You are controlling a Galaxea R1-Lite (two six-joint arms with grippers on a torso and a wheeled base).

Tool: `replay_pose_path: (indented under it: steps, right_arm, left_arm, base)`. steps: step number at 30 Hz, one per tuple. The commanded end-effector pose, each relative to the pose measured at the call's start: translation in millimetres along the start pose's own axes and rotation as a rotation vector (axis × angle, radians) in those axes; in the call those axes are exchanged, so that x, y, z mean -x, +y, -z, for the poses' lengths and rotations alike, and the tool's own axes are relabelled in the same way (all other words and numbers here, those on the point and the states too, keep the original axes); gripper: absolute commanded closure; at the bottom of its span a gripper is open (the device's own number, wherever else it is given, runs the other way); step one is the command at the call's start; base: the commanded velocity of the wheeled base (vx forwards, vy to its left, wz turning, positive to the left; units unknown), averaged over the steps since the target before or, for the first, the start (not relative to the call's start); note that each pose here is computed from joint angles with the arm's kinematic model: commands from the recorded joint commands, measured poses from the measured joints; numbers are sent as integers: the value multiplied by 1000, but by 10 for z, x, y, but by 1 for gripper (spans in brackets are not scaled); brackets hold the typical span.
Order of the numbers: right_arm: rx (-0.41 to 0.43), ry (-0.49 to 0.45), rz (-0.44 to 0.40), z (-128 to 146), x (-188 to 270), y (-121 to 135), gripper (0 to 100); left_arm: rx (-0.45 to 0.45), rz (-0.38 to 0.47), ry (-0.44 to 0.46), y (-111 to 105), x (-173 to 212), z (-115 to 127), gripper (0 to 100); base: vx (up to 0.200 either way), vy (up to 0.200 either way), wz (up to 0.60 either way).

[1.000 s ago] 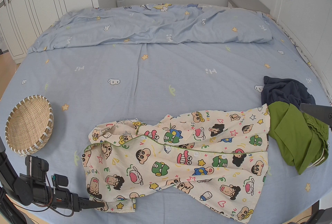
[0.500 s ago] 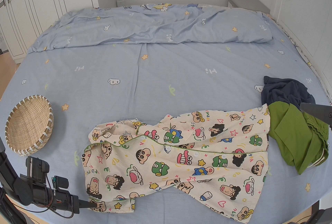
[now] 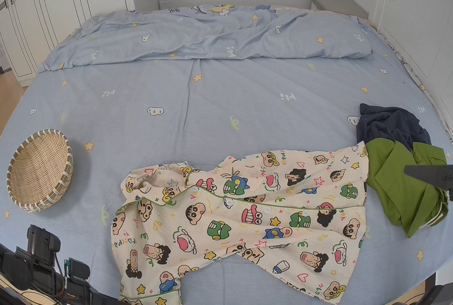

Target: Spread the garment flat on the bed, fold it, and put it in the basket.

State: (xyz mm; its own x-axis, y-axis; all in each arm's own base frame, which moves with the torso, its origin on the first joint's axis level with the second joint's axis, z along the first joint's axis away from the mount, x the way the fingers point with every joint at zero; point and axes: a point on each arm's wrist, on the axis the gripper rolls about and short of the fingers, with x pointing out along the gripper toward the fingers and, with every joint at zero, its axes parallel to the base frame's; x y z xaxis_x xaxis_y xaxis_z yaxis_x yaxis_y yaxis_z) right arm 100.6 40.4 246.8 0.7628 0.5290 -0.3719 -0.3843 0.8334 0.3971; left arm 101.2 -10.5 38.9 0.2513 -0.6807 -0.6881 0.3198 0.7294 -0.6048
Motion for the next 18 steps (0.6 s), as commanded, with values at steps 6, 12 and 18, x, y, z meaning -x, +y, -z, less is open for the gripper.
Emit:
replay_pose_path:
  steps: [6,12,18]
  right_arm:
    - [-106,294,5,460,-19,-161,0]
    - [-180,477,-29,875,-132,-314,0]
    - [-241,622,-37,1272,-215,-459,0]
  left_arm:
    - [-94,4,12,-76,64,57,100]
    - [-92,2,16,-75,61,61,100]
    - [-90,-1,17,-71,60,60,100]
  base:
    - [0,0,0]
    - [0,0,0]
    - [0,0,0]
